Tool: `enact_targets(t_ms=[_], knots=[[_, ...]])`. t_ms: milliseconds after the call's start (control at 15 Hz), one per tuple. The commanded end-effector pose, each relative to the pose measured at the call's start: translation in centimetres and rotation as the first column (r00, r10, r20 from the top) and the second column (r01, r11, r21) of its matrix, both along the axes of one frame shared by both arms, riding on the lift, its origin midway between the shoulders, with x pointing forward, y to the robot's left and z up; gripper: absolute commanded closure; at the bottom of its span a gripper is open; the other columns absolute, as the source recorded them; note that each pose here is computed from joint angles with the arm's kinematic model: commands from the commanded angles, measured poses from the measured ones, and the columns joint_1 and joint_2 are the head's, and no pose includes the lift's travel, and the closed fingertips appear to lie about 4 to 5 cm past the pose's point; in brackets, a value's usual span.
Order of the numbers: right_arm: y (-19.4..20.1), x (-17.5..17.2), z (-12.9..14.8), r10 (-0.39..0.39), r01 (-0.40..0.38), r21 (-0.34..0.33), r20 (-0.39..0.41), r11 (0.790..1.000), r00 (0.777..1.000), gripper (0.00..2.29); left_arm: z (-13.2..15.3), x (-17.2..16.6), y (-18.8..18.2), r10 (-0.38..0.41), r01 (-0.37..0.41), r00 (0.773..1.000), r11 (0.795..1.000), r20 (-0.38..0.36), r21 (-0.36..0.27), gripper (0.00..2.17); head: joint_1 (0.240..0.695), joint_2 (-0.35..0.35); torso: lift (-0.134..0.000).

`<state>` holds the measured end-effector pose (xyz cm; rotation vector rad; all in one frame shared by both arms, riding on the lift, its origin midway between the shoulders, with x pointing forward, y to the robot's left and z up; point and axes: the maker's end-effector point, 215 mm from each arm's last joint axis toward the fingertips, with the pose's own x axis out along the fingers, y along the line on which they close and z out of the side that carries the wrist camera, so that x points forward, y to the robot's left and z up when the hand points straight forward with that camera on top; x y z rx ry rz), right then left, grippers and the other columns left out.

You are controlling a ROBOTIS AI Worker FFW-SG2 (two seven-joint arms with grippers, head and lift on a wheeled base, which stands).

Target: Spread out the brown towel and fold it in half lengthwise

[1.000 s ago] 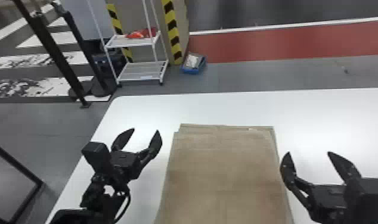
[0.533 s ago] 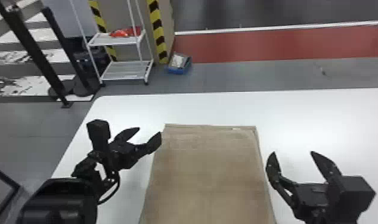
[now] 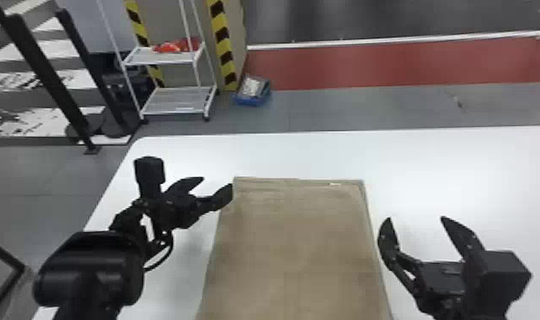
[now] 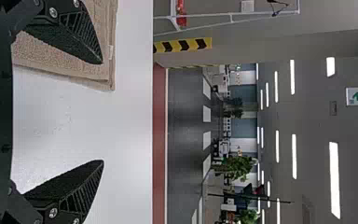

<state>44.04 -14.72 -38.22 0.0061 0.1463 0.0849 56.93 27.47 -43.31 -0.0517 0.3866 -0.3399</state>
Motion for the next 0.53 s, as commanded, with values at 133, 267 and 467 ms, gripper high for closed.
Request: enact_targets(t_ms=[133, 267, 467], knots=[[-0.2, 0.0, -0.1, -0.003, 0.003, -0.001, 0.000, 1.000, 1.000, 0.13, -1.3, 0.6, -1.2, -0.032, 0.033, 0.999, 0.999, -0.028, 0.011, 0.21, 0.695, 0.133, -0.125], [-0.2, 0.0, -0.2, -0.004, 0.004, -0.002, -0.002, 1.000, 1.000, 0.13, -1.8, 0.4, -1.8, -0.046, 0.047, 0.998, 0.999, -0.037, 0.016, 0.21, 0.695, 0.127, -0.125], [-0.3, 0.0, -0.3, -0.005, 0.005, -0.002, -0.003, 1.000, 1.000, 0.13, -2.2, 0.4, -2.1, -0.052, 0.053, 0.998, 0.998, -0.047, 0.018, 0.22, 0.695, 0.116, -0.125]])
